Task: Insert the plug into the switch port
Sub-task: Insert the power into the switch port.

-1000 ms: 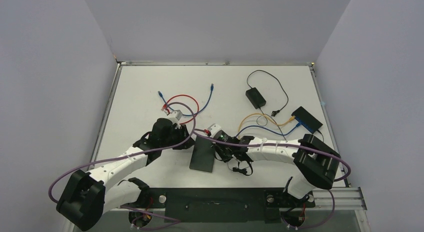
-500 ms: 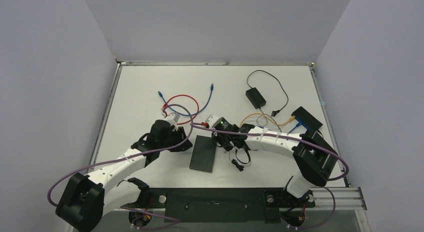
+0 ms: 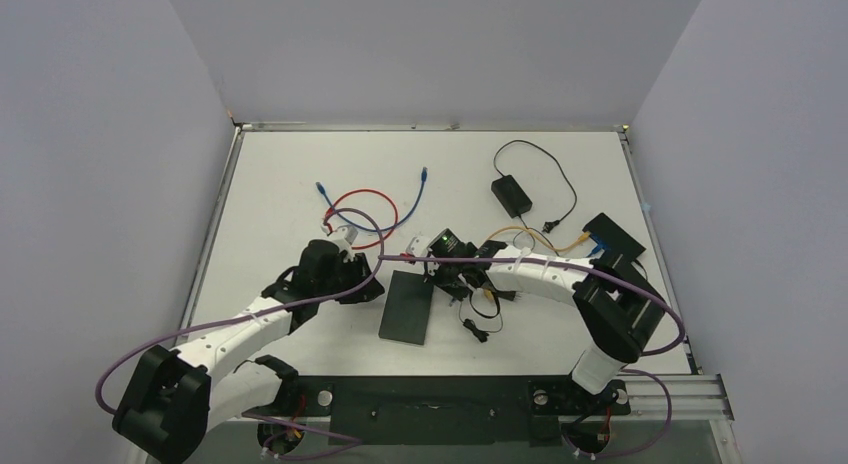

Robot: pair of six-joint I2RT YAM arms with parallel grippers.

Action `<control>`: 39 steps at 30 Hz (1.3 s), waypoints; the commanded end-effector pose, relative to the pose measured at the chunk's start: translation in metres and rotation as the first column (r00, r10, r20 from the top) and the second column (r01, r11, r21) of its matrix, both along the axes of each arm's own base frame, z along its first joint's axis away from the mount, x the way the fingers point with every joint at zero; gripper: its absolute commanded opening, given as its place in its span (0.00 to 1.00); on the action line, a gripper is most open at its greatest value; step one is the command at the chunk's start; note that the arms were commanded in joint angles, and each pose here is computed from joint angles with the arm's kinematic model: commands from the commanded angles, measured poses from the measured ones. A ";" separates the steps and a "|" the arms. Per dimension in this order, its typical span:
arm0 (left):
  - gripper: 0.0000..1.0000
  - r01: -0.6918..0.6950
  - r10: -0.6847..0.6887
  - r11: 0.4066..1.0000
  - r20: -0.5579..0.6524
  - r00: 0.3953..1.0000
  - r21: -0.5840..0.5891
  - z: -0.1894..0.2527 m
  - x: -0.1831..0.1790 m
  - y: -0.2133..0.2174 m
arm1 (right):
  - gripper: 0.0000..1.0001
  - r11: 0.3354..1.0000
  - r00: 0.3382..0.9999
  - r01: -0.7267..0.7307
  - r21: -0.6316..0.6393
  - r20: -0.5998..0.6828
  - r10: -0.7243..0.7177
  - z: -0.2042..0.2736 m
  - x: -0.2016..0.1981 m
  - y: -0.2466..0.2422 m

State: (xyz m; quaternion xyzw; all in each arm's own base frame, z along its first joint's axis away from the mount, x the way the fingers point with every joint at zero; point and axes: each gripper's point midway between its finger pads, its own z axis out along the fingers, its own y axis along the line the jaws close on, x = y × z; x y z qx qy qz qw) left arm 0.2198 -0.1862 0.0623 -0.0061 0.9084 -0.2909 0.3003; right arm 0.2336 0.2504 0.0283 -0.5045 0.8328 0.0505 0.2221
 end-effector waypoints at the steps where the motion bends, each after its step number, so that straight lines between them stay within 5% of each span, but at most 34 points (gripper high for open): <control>1: 0.39 0.001 0.001 0.999 0.040 0.999 -0.043 0.010 0.011 -0.007 | 0.00 0.996 0.998 -0.064 0.055 0.015 0.063 0.008 0.010 0.023; 39: 0.39 0.038 -0.038 0.998 0.000 0.999 -0.049 -0.010 0.037 -0.028 | 0.00 0.984 0.984 -0.175 0.026 0.039 0.174 0.018 -0.009 0.029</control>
